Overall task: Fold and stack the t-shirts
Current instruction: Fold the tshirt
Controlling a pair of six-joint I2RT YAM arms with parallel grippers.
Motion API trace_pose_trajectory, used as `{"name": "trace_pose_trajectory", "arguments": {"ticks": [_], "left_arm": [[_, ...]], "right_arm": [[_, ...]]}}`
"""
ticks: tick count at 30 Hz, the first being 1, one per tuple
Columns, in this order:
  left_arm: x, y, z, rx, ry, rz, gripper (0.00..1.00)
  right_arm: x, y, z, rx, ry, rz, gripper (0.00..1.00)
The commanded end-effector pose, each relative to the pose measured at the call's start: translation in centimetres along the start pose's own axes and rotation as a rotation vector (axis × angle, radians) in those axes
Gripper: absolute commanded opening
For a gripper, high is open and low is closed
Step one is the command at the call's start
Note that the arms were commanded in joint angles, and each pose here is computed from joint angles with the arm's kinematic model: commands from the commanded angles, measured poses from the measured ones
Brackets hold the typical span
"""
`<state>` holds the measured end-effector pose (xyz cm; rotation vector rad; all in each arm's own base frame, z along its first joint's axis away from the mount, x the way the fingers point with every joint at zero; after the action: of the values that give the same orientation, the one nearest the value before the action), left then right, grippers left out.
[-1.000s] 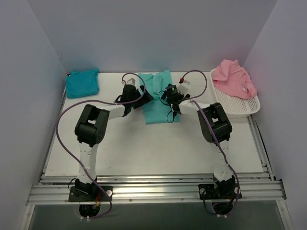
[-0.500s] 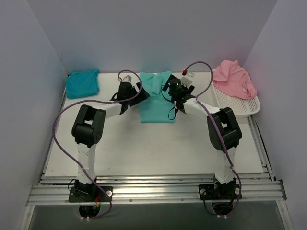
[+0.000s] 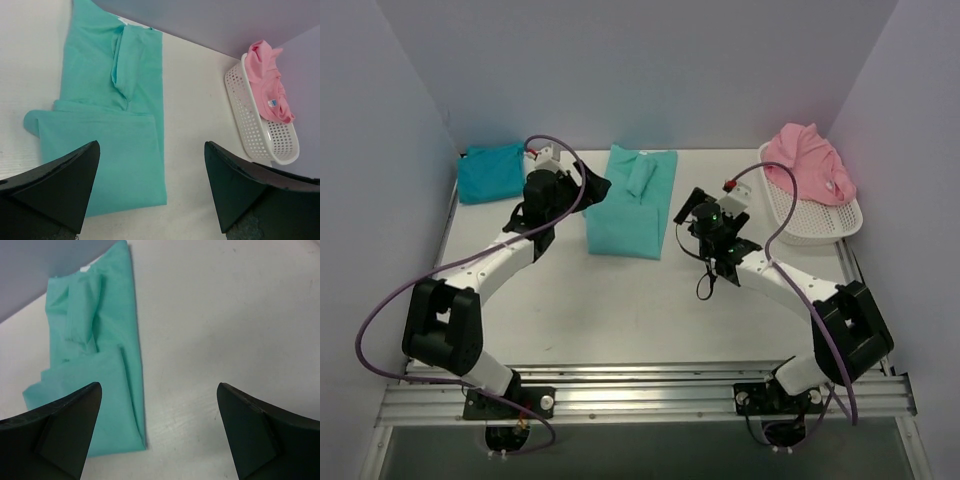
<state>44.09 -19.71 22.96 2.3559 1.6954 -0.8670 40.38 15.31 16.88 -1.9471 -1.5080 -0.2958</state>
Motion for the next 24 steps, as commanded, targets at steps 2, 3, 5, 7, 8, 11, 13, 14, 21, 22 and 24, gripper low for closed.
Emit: {"name": "trace_pose_trajectory", "arguments": {"ticks": [2,3,5,7,8,11,13,14,21,22,24], "left_arm": [[-1.4,3.9,1.5,0.118,0.056,0.155,0.94],[-1.4,3.9,1.5,0.119,0.056,0.156,0.94],[-1.0,3.9,2.7,0.135,0.006,0.140,0.94],[0.7,3.2,3.7,0.107,-0.022,0.029,0.94],[1.5,2.0,4.6,0.112,-0.038,-0.018,0.94],[3.0,0.4,5.2,0.092,-0.051,-0.116,0.94],[4.1,-0.7,6.7,0.106,-0.058,-0.152,0.94],[4.2,-1.4,6.2,0.084,-0.061,-0.160,0.94],[5.5,-4.8,6.4,0.016,-0.100,-0.215,0.94],[5.7,-5.1,6.5,0.017,-0.096,-0.225,0.94],[5.8,-5.4,6.0,0.006,-0.090,-0.239,0.94]], "right_arm": [[0.2,-3.4,0.7,-0.012,0.033,-0.030,0.95],[0.2,-3.4,0.7,-0.012,0.033,-0.030,0.95],[0.8,-3.9,1.6,0.011,0.026,-0.051,0.95],[1.4,-4.2,2.5,0.038,0.023,-0.081,0.95],[1.8,-4.2,3.2,0.053,0.026,-0.102,0.95],[2.0,-3.6,5.0,0.093,0.020,-0.118,0.94],[2.3,-3.3,6.0,0.120,0.019,-0.133,0.94],[2.6,-2.7,6.7,0.127,0.018,-0.137,0.93],[6.1,2.8,8.3,0.172,0.005,-0.218,0.88],[6.3,3.8,8.0,0.171,0.014,-0.224,0.88],[7.5,5.1,8.6,0.191,0.016,-0.258,0.86]]}}
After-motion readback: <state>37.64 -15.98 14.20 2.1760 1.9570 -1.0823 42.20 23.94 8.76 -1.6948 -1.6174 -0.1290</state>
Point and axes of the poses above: each gripper's point midway between its finger pads, its own y axis out along the fingers, its own x axis along the line the jaws close on, z = x × y, the point moved 1 cm from there along -y, back along the fingers, and after that the axes turned 9 degrees about y, right-handed, at the moved point
